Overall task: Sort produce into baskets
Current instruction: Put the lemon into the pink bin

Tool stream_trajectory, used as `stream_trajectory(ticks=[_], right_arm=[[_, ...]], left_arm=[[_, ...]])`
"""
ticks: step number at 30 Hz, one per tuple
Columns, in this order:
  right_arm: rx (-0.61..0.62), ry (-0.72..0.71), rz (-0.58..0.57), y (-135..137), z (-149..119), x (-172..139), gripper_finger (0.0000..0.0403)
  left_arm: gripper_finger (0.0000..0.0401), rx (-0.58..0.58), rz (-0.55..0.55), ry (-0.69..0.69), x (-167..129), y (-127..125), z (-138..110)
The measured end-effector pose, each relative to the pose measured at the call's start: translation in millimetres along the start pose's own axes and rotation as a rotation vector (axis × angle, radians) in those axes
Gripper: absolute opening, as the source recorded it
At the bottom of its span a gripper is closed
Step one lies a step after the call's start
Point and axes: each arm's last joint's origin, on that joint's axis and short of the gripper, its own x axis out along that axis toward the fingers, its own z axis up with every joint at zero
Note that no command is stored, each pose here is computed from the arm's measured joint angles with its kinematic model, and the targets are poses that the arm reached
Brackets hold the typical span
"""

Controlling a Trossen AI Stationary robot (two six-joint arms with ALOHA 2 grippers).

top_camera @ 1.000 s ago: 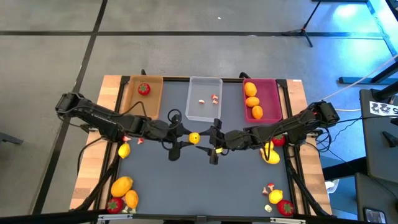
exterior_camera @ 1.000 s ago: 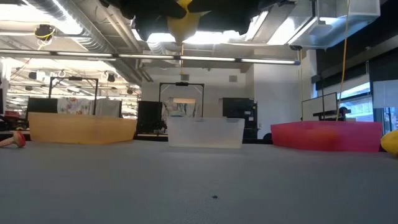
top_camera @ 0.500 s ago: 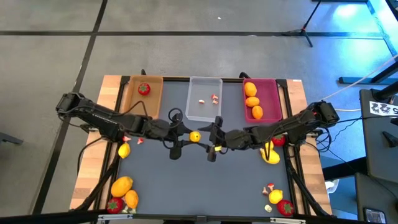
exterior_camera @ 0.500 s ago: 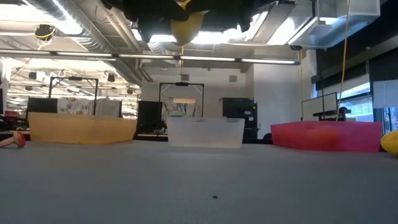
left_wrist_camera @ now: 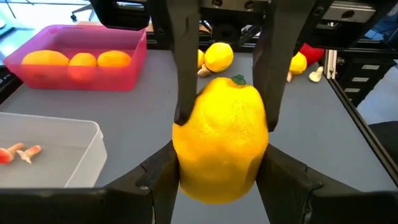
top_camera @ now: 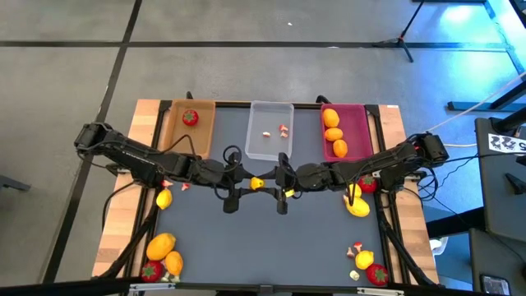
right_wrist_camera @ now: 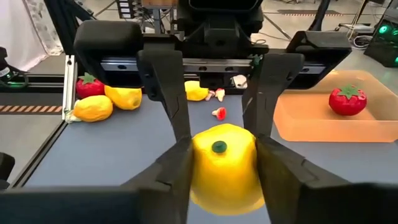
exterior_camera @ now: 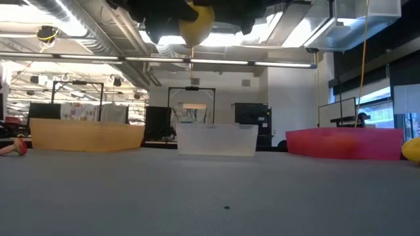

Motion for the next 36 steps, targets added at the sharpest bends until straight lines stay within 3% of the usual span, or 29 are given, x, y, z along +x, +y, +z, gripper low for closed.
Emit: stream_trajectory(ticks=[3,7,13,17,29,36], right_arm=[[-0.003,0.005,0.000,0,0,0,0.0110],[-0.006,0.007,0.001,0,-1,0,0.0111],[-0.017,0.047,0.006,0,-7,1,0.0115],[-0.019,0.049,-0.009,-1,-3,-5,0.0115],[-0.046,0.204,-0.303,-21,11,-61,0.0119],[0.022,0.341,-0.504,-48,9,-102,0.0119]], left_arm=[[0.0182,0.015,0.005,-0.001,0,0,0],[0.0189,0.019,0.012,-0.002,0,1,0],[0.0254,0.000,0.012,-0.001,-1,1,1],[0.0282,0.002,0.025,0.092,-5,2,-8],[0.0279,-0.092,0.109,0.289,-11,7,-27],[0.0279,-0.106,0.130,0.287,-11,8,-27]])
